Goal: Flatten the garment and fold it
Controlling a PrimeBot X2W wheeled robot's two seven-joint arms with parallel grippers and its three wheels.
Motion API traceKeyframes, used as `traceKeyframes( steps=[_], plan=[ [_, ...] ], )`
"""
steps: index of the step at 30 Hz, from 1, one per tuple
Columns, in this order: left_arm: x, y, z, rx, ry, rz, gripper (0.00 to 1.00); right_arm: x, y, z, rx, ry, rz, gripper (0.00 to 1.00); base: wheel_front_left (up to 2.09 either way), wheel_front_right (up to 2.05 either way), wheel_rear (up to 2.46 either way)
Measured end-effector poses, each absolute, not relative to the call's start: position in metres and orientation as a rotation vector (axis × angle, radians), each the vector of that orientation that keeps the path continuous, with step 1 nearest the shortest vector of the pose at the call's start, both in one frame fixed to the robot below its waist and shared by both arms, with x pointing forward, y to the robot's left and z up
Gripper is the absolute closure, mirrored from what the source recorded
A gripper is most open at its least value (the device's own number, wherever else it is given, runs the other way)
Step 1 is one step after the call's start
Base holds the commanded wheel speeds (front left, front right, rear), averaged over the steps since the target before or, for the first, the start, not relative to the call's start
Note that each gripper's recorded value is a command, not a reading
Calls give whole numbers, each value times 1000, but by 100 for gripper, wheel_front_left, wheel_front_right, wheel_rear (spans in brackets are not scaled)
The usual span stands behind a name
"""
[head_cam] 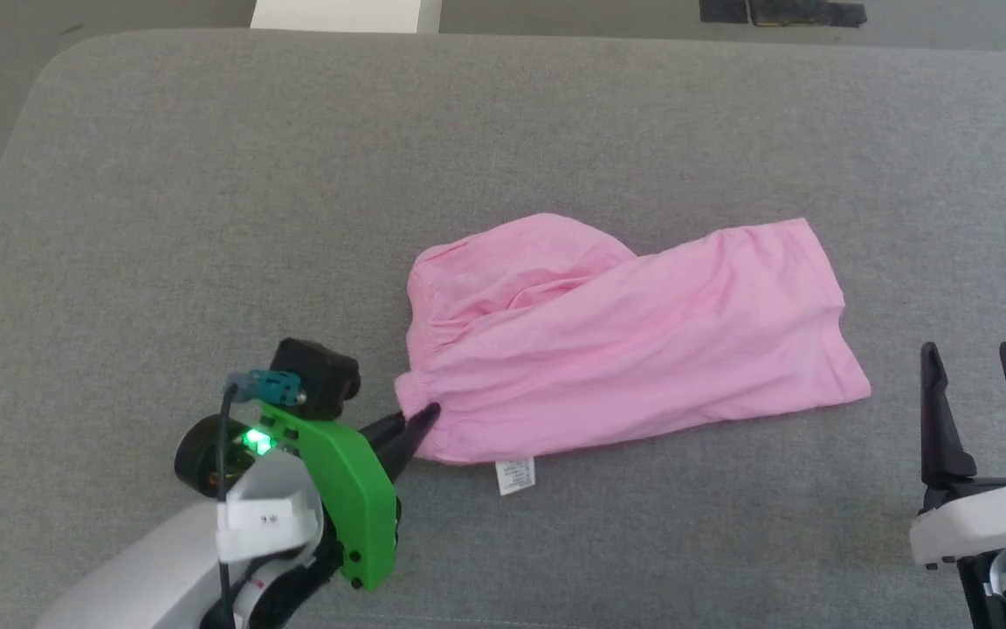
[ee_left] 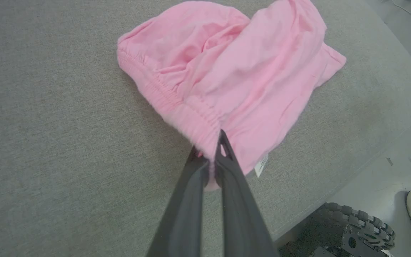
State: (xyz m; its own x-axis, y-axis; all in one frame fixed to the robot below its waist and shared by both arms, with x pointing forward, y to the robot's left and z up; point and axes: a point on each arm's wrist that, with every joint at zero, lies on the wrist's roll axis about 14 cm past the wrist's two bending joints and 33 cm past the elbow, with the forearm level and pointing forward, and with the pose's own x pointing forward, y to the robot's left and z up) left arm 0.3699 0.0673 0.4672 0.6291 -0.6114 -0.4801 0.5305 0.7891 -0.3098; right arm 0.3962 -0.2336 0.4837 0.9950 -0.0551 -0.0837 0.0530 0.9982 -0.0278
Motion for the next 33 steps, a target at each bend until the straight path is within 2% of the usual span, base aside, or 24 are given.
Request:
traceKeyframes(
  steps=[13,19,20,21,22,27,33],
  plan=[
    [418,78,414,-26,731,-653,100,395,-241,454,-31,166,-87,0,0,0,0],
    [420,75,384,5,809,-688,100,394,-246,443,-36,197,-106,0,0,0,0],
    [420,76,381,7,815,-683,79,395,-246,442,-35,197,-107,0,0,0,0],
    [421,77,380,8,815,-678,27,396,-245,443,-34,195,-106,0,0,0,0],
    [422,78,379,8,812,-673,0,396,-244,443,-32,193,-104,0,0,0,0],
    [424,74,388,-21,756,-645,0,399,-236,448,-26,185,-77,0,0,0,0],
    [432,95,413,-43,647,-524,0,402,-230,465,-32,147,-38,0,0,0,0]
  ],
)
